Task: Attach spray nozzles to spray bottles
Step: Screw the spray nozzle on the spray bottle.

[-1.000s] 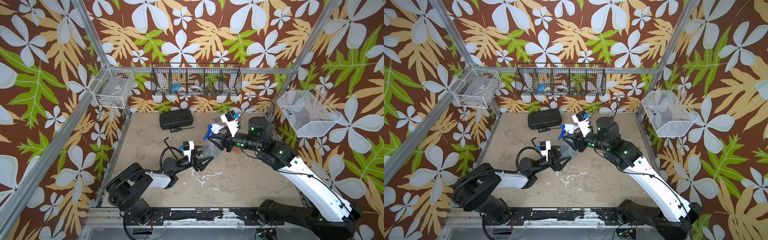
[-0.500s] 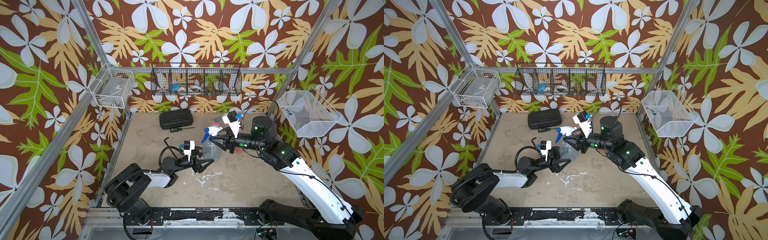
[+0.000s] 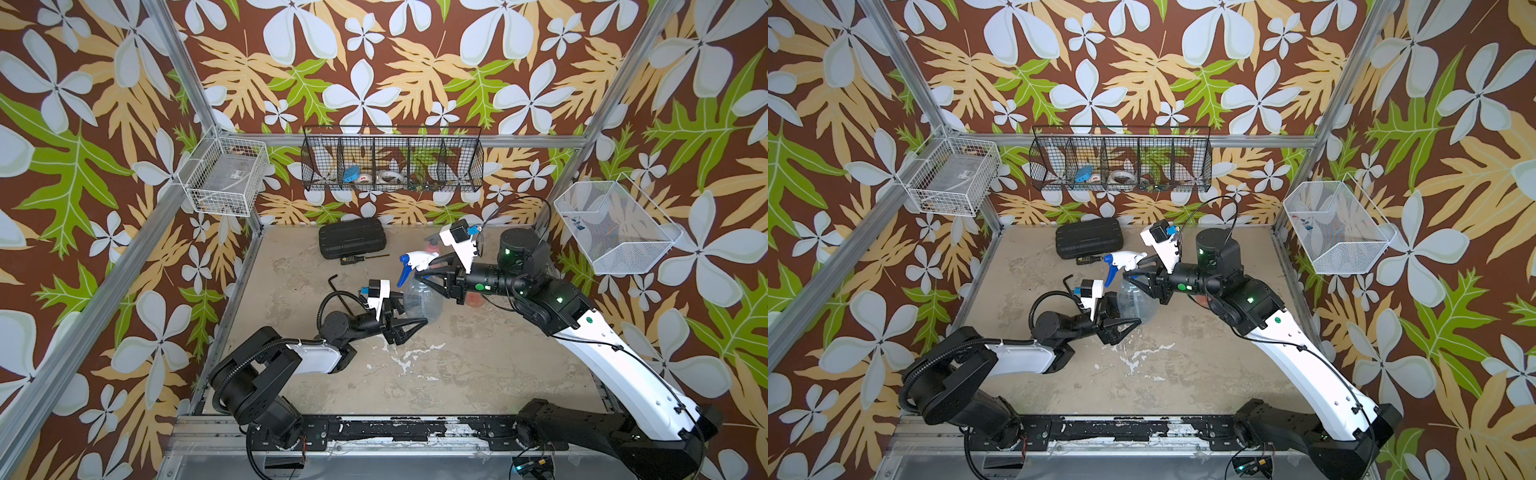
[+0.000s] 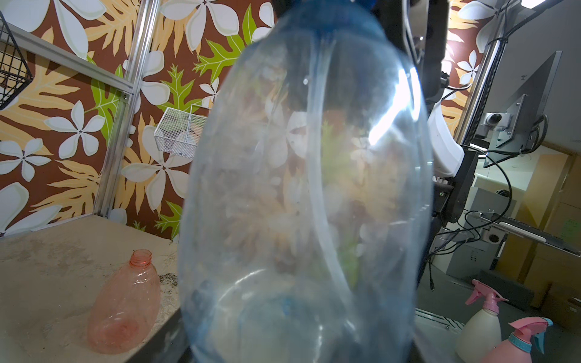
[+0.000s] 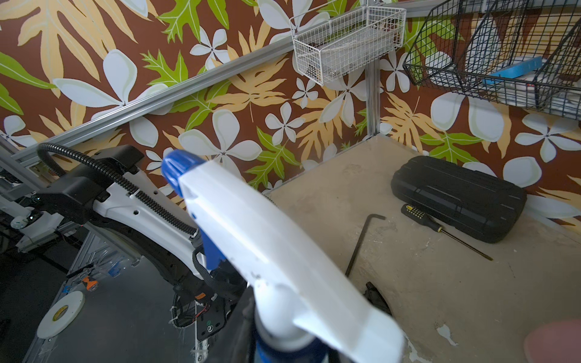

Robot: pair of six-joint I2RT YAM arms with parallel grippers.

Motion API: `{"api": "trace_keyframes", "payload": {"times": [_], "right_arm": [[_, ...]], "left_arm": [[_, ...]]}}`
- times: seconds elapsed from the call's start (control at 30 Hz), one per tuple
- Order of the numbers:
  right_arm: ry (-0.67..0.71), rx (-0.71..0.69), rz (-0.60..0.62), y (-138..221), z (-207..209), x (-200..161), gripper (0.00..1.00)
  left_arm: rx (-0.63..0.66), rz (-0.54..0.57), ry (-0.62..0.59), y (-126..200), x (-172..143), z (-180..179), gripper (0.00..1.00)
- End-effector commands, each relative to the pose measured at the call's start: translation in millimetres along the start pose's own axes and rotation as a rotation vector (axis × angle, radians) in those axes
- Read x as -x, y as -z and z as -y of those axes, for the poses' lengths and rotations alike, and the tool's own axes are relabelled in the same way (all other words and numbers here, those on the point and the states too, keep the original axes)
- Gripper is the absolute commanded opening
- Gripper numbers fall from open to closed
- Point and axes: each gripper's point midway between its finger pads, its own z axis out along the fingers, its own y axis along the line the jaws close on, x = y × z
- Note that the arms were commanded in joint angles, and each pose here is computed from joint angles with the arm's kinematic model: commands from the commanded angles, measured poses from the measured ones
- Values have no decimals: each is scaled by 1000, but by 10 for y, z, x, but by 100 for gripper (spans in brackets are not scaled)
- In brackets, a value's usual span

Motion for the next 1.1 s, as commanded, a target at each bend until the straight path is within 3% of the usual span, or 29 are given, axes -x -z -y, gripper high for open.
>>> {"api": "trace_keyframes", "payload": {"times": [0.0,0.2,0.37,0.63,0.77,0.9,1.07], "right_arm": [[17,77,20,39,-169,66,0],[-45,-186,10,15,326,-44,0],[-195,-394,74,-41,690,-130,0],[-326,-718,97,-118,943,-298,0],[-328,-758,69,-169,990,-365,0],[-299,-760,81,-173,1000,-335,0],[-272,-767,80,-230,1038,-296,0]], "left_arm": [[-23,155,-132,50,401,147,41],[234,147,-254,102,503,-213,41],[450,236,-334,286,741,-450,41],[597,252,-427,344,723,-532,41],[635,244,-430,423,651,-583,42],[660,230,-445,509,579,-603,51],[654,188,-460,560,434,-617,73]]}}
